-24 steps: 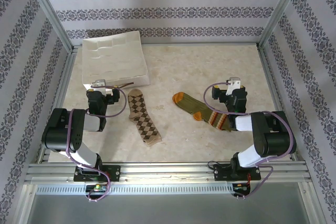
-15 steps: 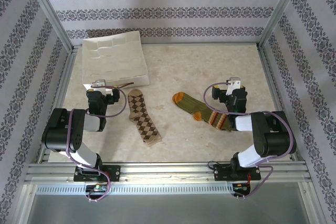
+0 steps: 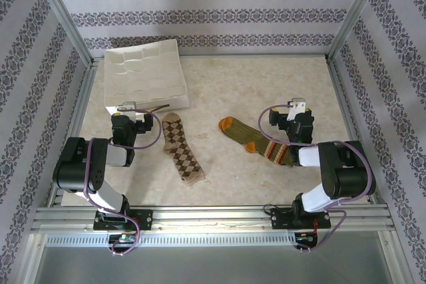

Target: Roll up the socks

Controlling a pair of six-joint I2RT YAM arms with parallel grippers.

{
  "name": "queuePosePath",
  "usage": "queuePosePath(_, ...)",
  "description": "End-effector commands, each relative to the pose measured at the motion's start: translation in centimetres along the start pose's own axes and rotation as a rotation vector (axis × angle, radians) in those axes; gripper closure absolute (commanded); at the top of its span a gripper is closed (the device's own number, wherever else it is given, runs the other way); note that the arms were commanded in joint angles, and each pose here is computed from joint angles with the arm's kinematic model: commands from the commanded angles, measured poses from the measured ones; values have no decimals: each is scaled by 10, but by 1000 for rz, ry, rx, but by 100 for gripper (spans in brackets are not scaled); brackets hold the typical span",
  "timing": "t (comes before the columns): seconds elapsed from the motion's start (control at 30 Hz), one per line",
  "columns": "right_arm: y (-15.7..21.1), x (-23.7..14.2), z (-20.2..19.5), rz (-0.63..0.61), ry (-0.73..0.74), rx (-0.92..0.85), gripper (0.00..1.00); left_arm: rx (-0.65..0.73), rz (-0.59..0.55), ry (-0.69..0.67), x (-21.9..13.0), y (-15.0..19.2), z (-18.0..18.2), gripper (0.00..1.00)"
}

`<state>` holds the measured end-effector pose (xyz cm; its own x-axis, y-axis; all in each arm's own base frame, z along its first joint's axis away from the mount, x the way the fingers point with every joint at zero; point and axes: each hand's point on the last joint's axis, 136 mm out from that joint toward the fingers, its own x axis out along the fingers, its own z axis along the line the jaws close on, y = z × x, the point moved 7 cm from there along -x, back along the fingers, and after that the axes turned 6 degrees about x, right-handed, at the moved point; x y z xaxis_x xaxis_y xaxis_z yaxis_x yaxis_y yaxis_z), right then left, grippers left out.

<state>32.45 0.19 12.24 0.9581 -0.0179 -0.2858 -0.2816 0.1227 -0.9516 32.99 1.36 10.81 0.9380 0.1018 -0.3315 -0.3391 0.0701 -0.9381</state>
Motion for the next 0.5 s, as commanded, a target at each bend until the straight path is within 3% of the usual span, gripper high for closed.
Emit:
queuePosePath(0.0, -9, -15, 1, -91, 26, -4, 2, 25, -83, -37, -16, -11, -1, 1)
queuePosePath(0.1, -39, -38, 18, -147, 98, -89, 2, 81, -120, -84, -40, -39, -7, 1)
queuePosePath(0.2, -114, -74, 53, -264, 44, -98, 2, 7, -145, -90, -65, -91, -16, 1)
queuePosePath(0.23, -146, -89, 61, -273, 26, -35, 2, -79, -127, -145, -74, -114, -15, 1)
queuePosePath(0.3, -173, -108, 61, -144, 16, 142, 2, -398, 54, -247, -92, -132, -5, 1)
queuePosePath(0.33, -174, -116, 57, -78, 25, 272, 2, -492, 157, -203, -100, -135, -8, 1)
queuePosePath(0.4, -163, -114, 40, -22, 36, 508, 2, -633, 189, 8, -93, -138, -27, 0)
queuePosePath(0.47, -160, -106, 53, 32, -216, 495, 2, -784, 280, 178, -85, -132, -47, 17)
